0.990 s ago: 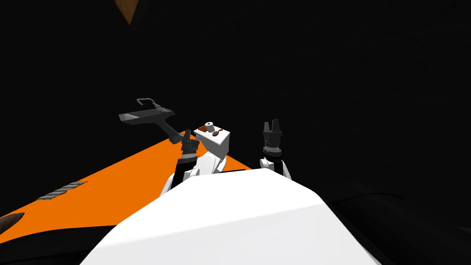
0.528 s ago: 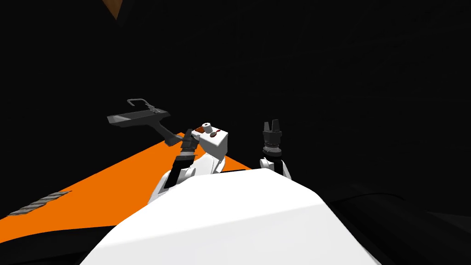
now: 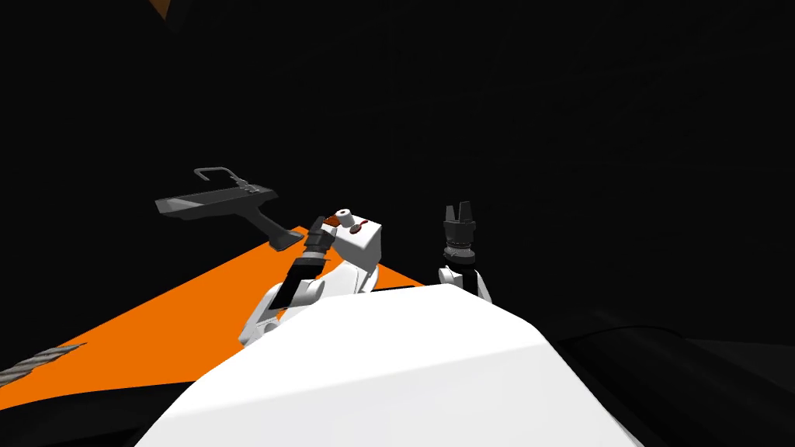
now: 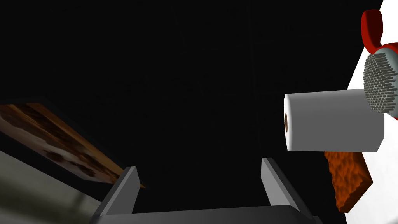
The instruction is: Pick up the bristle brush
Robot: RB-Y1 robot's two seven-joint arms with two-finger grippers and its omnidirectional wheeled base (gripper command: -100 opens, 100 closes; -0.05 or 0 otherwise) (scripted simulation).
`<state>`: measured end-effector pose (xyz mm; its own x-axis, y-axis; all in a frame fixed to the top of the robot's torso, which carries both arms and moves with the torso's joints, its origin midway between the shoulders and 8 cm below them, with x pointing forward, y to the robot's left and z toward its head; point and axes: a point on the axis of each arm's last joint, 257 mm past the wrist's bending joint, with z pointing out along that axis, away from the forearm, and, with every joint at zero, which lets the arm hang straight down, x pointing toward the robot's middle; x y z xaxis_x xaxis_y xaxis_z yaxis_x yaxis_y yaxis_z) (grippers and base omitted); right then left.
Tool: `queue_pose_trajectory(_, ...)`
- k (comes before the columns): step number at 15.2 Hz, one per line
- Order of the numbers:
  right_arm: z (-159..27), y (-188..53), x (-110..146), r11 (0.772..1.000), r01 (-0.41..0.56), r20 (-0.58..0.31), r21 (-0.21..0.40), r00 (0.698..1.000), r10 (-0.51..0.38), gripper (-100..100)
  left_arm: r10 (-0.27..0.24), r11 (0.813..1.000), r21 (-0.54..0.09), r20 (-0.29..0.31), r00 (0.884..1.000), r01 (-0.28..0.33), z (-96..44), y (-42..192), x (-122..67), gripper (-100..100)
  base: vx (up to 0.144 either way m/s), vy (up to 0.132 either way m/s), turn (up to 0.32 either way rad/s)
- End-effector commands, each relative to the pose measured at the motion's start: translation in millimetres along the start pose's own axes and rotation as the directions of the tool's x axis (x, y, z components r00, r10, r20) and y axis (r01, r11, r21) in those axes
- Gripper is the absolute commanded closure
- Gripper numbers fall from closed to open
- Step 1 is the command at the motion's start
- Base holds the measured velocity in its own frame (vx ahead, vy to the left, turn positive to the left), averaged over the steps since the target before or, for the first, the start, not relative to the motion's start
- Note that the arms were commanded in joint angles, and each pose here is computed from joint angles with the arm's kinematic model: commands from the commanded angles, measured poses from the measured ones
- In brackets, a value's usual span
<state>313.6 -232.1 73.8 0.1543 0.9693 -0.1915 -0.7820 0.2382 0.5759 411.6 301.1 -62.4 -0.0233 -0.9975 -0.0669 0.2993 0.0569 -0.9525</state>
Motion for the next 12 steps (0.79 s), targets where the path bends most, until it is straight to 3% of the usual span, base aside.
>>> queue_pose_trajectory(1, 0.0, 0, 0, 1.000, 0.000, 0.000, 0.000, 1.000, 0.000, 0, -0.021, 0.999, -0.033, 0.001, 1.000, 0.021, 4.6, 4, -6.8, -100, 0.016, -0.007, -0.084)
queue_pose_trajectory(12, 0.0, 0, 0, 1.000, 0.000, 0.000, 0.000, 1.000, 0.000, 0, -0.083, 0.981, -0.170, 0.045, 0.995, 0.090, 15.1, 28, -29.8, -100, 0.019, -0.009, -0.077)
